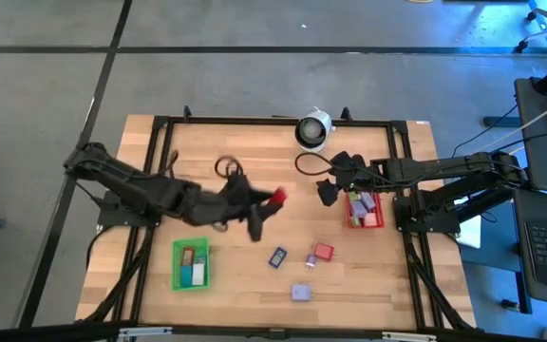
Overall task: Pick & Place Office items
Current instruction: Put the red digital clock into the green bin
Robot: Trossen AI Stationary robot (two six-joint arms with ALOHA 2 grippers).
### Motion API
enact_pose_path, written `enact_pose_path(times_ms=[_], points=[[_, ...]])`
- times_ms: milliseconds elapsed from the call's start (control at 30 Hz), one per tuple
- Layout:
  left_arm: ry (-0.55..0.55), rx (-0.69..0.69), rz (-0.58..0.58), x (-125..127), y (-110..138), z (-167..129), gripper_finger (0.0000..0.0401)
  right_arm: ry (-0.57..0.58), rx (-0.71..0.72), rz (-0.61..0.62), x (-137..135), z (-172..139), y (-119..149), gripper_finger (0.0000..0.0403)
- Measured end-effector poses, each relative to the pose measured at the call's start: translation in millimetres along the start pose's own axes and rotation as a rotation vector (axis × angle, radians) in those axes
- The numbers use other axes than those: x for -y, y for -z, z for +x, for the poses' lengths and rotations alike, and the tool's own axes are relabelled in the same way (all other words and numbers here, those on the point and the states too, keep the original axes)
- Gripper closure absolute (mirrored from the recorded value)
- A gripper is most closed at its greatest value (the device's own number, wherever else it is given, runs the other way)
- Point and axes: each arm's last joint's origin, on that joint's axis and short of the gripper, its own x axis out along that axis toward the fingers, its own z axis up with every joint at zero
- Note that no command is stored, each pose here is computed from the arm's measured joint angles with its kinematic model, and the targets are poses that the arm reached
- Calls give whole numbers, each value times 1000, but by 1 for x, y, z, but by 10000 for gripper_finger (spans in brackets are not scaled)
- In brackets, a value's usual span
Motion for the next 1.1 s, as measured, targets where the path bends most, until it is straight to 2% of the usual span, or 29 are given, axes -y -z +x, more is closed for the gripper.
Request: enact_pose_path(times_ms=[100, 233, 400, 633, 767, 867, 1100], points=[[-37, -155, -61, 2, 22, -18, 237, 0, 0, -19, 0, 0, 0, 117], [-119, -436, -146, 0, 56, -46, 237, -1, 0, -29, 0, 0, 0, 117], [-365, -703, -243, -18, 99, -79, 236, -1, 0, -23, 0, 0, 0, 117], [-628, -843, -306, -56, 155, -100, 238, -3, 26, 89, -1, 0, -2, 117], [-776, -906, -348, -81, 176, -103, 237, -13, 37, 93, -2, 0, -3, 117], [-820, -910, -345, -95, 186, -104, 237, 0, 49, 92, -2, 0, -4, 117], [-771, -927, -350, -105, 200, -100, 235, 3, 52, 95, -1, 0, -4, 117]])
